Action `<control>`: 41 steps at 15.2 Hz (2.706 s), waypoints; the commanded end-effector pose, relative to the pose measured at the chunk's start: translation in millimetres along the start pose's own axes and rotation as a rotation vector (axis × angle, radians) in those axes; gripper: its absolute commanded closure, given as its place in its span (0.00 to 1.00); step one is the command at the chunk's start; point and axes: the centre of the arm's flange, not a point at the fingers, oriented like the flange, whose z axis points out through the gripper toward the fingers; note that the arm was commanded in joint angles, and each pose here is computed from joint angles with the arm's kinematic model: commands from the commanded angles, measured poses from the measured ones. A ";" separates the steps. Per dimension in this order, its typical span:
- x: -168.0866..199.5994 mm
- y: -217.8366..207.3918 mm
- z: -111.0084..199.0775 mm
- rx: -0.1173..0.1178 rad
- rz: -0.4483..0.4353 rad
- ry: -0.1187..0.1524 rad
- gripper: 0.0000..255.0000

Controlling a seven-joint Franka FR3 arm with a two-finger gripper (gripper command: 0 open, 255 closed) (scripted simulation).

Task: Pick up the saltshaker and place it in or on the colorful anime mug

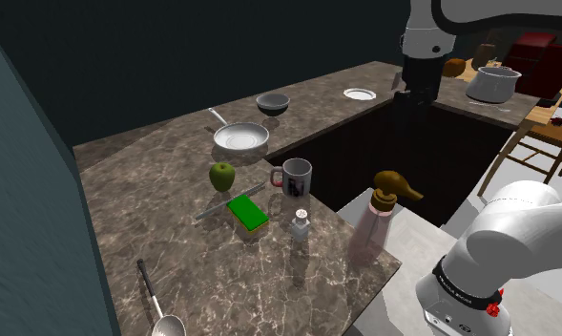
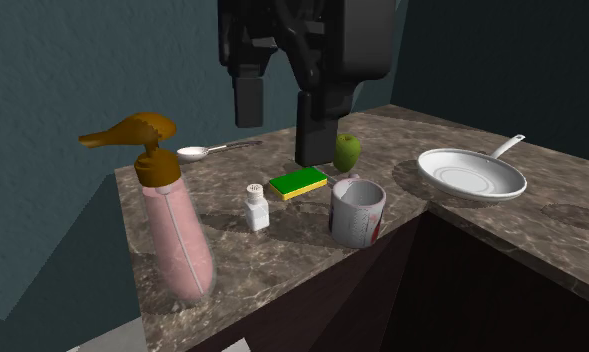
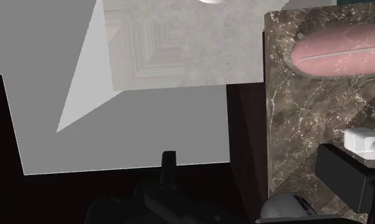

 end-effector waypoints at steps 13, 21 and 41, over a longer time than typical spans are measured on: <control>35.1 -136.5 72.2 -0.014 -0.022 0.051 0.00; 58.9 -227.4 120.4 -0.024 -0.037 0.084 0.00; 78.6 -285.2 191.4 -0.030 -0.047 0.106 0.00</control>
